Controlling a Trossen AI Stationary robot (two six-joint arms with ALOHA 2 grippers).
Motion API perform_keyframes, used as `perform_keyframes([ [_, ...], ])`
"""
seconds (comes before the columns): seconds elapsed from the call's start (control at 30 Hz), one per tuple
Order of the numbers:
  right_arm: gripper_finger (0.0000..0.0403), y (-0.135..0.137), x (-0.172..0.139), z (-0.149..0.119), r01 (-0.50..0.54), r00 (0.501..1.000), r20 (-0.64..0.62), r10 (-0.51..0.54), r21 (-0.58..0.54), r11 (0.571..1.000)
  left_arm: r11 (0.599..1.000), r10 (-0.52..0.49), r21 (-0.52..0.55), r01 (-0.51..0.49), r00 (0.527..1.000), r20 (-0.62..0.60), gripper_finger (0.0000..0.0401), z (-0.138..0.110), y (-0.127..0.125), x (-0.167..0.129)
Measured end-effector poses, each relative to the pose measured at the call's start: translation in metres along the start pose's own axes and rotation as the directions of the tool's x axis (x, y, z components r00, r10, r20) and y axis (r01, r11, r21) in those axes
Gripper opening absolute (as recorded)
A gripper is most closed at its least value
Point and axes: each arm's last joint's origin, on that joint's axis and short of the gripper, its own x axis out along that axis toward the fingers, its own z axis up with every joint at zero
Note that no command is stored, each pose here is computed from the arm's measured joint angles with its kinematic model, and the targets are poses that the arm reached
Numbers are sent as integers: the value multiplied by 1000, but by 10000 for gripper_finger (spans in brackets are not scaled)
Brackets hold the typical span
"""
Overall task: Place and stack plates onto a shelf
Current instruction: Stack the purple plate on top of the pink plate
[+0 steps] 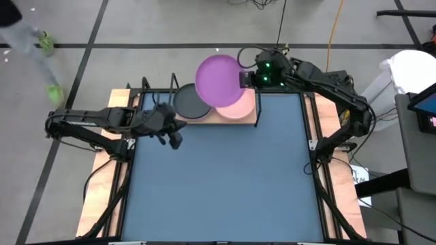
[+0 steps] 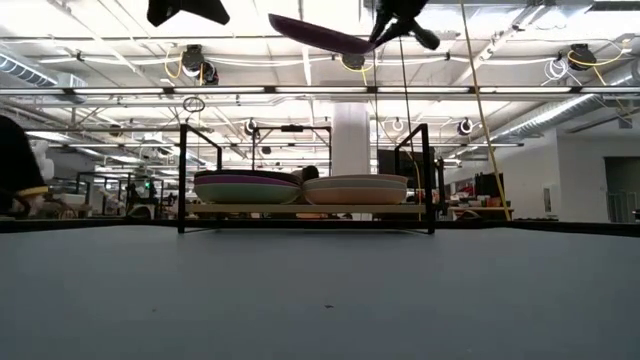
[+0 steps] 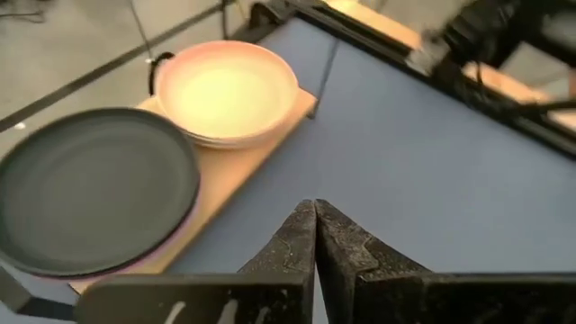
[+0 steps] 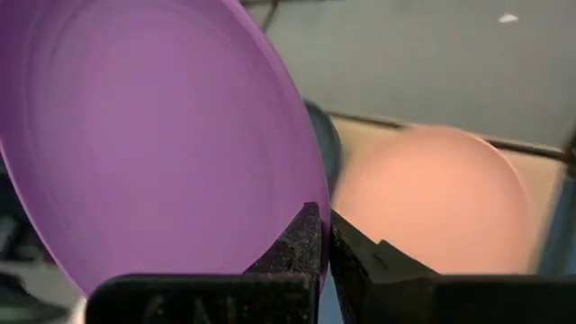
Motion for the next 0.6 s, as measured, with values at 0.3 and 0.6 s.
perform_keyframes([
  [0.3, 0, -14, 46, -1, -152, 981, 153, 116, 249, 957, 994, 85, -73, -81, 995, 47, 40, 13, 19, 8],
  [0.6, 0, -13, 38, 19, -194, 942, 304, 141, 151, 969, 994, 99, -57, -96, 994, 38, 41, 17, 29, 11],
])
